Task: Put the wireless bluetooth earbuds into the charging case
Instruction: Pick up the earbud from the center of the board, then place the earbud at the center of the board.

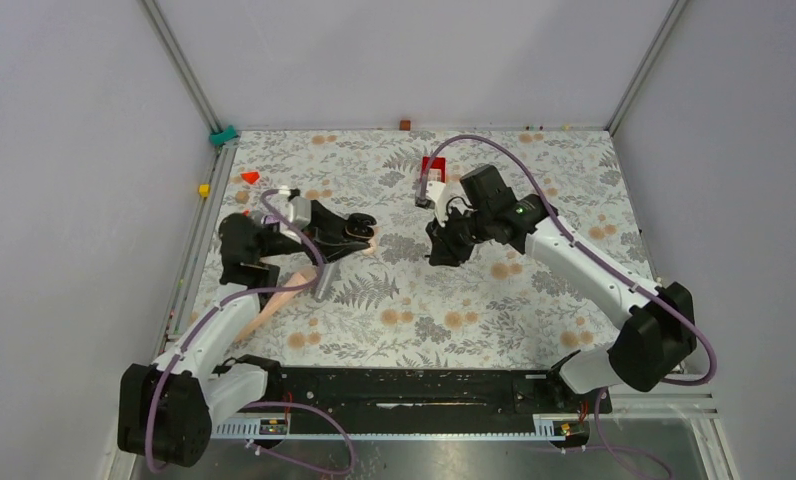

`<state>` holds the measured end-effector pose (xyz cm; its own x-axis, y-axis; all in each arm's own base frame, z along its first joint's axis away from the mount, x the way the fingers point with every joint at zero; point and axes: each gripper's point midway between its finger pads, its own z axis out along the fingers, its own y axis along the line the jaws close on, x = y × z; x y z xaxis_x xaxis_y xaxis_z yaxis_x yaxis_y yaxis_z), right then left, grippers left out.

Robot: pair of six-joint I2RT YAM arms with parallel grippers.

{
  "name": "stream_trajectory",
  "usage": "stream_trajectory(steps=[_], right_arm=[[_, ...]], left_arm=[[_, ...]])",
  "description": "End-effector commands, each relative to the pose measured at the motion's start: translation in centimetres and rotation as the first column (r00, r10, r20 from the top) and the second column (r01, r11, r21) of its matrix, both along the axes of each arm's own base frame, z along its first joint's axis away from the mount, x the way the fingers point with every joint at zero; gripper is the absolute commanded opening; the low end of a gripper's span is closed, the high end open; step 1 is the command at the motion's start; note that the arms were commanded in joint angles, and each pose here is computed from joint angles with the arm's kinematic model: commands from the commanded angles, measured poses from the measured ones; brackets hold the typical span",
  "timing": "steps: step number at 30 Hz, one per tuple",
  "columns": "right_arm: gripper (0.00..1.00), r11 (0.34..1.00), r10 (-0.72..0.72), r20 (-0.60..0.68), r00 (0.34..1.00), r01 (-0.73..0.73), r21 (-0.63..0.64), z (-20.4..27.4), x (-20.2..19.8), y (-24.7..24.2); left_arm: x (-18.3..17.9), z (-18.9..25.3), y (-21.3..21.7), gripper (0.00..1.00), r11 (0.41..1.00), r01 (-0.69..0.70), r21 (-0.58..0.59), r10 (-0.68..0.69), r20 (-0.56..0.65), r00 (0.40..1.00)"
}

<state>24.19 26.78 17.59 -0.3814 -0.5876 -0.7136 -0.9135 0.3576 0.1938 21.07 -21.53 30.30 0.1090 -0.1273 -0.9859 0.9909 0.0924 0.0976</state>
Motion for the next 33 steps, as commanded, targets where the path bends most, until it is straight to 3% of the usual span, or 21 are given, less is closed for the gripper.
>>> stream_trajectory(steps=[1,5,11,19,25,33], right_arm=[[0.26,0.995,-0.076,-0.101,0.992,0.068,-0.077,-1.1,-0.9,-2.4],[0.26,0.947,-0.257,-0.170,0.951,0.213,-0.239,-5.6,0.9,-5.7],[0.26,0.796,-0.520,-0.168,0.837,0.404,-0.451,-11.6,4.2,-10.4],[0.27,0.707,-0.616,-0.146,0.774,0.462,-0.536,-14.7,5.5,-11.4],[0.32,0.688,-0.634,-0.187,0.751,0.437,-0.579,-16.5,5.0,-11.3],[0.45,0.790,-0.562,-0.308,0.767,0.389,-0.474,-15.0,3.8,-8.4]], left_arm=[[1.1,-2.2,-1.5,0.00,0.989,-0.020,0.144,0.013,0.048,0.999],[0.9,-2.6,-2.4,0.00,0.990,0.017,0.139,-0.020,0.019,1.000],[0.6,-3.6,-3.3,0.00,0.986,0.037,0.163,-0.040,0.013,0.999],[0.5,-3.8,-3.4,0.00,0.985,0.037,0.167,-0.040,0.015,0.999],[0.6,-3.9,-3.4,0.00,0.985,0.038,0.169,-0.040,0.010,0.999],[0.7,-3.9,-3.4,0.00,0.984,0.029,0.174,-0.032,0.017,0.999]])
